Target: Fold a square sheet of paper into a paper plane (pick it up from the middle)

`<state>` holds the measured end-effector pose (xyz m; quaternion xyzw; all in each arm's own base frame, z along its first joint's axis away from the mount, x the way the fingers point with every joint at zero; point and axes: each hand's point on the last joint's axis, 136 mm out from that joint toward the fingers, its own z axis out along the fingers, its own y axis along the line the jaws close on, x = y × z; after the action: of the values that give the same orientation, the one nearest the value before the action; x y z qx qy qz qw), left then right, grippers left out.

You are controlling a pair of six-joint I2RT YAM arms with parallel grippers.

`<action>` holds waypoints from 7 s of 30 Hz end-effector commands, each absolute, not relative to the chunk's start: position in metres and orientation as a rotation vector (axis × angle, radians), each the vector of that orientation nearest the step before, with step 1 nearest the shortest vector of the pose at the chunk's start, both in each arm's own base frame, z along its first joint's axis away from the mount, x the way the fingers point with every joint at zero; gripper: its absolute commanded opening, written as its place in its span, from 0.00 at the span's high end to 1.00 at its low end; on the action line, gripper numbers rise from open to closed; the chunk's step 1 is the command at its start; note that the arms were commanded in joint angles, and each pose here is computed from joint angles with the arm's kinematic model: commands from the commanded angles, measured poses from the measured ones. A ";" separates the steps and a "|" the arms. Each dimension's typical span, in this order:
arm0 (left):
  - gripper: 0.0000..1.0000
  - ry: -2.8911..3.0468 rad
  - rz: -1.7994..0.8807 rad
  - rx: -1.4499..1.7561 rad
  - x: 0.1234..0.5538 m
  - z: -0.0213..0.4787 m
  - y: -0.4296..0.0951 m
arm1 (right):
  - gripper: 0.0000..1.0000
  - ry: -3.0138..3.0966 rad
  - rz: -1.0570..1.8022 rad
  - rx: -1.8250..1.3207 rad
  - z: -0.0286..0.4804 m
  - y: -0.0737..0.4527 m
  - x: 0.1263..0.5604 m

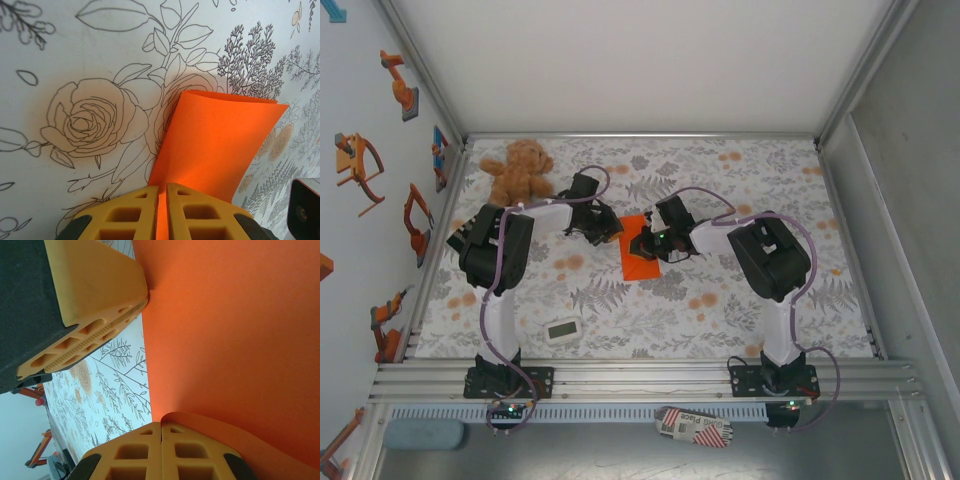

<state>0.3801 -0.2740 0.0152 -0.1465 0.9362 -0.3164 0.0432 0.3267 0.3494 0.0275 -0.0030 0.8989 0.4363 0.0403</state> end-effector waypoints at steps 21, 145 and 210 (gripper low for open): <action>0.87 2.948 -0.891 -0.479 0.362 -0.009 -0.264 | 1.00 2.764 1.307 -0.029 0.022 0.353 0.328; 1.00 2.991 -0.847 -0.334 0.282 0.011 -0.285 | 1.00 2.983 0.963 0.068 -0.023 0.319 0.318; 0.79 2.831 -0.959 -0.332 0.404 0.026 -0.289 | 0.96 2.778 1.120 -0.101 0.035 0.341 0.338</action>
<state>0.4106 -0.2950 0.0205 -0.1022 0.9364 -0.3279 0.0727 0.3360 0.3420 0.0263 -0.0378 0.9242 0.3753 0.0603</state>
